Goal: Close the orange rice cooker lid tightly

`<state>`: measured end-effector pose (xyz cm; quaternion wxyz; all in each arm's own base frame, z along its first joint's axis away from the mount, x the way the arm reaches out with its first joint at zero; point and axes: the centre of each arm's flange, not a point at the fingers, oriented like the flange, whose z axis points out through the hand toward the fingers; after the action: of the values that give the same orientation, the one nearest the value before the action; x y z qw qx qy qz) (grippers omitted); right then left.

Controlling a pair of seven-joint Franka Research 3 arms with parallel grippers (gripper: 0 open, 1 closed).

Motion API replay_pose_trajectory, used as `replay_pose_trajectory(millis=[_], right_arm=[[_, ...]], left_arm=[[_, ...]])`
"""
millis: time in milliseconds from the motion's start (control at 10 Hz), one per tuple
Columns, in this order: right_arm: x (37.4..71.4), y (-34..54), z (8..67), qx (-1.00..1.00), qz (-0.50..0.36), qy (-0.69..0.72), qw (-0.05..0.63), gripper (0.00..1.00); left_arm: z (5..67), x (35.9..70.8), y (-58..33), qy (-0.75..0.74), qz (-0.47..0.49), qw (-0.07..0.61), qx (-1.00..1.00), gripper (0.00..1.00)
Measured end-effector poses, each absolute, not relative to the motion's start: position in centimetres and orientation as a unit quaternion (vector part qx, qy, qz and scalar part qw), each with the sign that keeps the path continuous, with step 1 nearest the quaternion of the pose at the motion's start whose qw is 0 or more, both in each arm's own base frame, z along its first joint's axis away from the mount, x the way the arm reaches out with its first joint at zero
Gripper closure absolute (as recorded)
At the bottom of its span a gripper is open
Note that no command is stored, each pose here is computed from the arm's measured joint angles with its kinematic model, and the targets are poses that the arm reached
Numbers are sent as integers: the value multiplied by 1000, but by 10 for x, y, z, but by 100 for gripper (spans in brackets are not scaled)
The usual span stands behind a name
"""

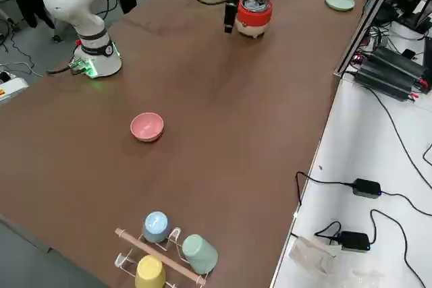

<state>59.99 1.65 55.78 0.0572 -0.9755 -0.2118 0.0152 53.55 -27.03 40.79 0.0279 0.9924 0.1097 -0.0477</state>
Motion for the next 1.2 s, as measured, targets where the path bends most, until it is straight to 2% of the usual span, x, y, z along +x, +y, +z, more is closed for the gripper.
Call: replay_pose_trajectory(millis=[200,600,900,1200], right_arm=[[611,7,534,-944,0,-319,80,0],[622,-22,511,-904,-39,-402,138,0],[646,-35,428,-819,-143,-506,231,0],[658,13,315,-711,-294,-558,310,0]], left_arm=[[414,512,-311,128,-45,26,990,99],[424,480,-354,156,-35,20,987,99],[407,460,-394,183,-21,19,983,99],[382,469,-419,210,-19,43,977,99]])
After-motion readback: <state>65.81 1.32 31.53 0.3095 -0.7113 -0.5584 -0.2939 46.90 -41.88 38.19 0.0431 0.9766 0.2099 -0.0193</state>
